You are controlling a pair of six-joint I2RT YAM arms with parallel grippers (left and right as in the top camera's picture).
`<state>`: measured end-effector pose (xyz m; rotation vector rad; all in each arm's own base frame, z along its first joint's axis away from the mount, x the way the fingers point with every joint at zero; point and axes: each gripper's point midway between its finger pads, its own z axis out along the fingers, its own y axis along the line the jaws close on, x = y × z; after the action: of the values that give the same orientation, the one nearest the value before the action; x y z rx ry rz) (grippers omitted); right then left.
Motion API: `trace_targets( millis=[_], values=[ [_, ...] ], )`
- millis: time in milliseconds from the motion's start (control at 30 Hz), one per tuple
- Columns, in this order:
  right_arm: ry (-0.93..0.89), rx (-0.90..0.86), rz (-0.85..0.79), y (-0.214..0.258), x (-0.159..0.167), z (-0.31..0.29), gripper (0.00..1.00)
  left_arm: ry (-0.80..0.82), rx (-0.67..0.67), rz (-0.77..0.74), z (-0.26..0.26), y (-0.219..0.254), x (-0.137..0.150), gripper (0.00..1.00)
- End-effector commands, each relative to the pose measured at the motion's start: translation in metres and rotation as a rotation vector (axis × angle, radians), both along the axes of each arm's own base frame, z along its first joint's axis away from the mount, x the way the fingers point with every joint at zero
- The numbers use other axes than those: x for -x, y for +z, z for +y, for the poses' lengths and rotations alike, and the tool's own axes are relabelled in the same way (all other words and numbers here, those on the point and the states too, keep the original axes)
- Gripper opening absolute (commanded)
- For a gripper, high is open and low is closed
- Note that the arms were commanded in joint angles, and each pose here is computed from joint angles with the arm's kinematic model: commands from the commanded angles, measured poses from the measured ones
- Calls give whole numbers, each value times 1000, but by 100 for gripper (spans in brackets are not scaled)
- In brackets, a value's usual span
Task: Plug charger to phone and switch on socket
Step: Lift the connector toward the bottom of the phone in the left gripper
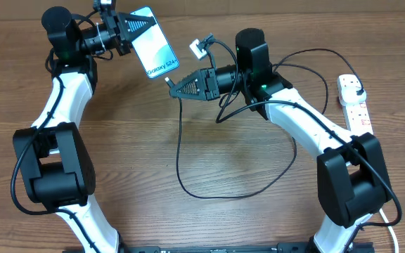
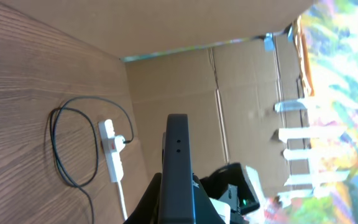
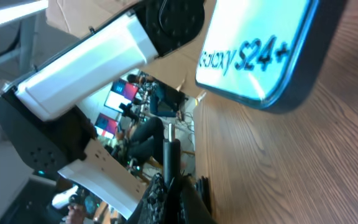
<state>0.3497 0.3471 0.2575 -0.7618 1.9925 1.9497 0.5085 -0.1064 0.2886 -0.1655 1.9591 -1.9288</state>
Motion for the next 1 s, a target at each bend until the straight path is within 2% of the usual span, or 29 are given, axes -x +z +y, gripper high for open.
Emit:
trace_targets(
  millis=[0, 433, 600, 967],
  values=[
    [-74, -9, 72, 28, -9, 0, 4, 65, 22, 18, 3, 9, -11, 4],
    [-157, -4, 121, 29, -23, 1, 4, 102, 29, -22, 7, 17, -16, 4],
    [-153, -10, 58, 28, -23, 1, 4, 72, 27, -14, 5, 16, -11, 4],
    [-162, 12, 38, 20, -24, 0, 4, 59, 25, -7, 6, 15, -9, 4]
  ],
)
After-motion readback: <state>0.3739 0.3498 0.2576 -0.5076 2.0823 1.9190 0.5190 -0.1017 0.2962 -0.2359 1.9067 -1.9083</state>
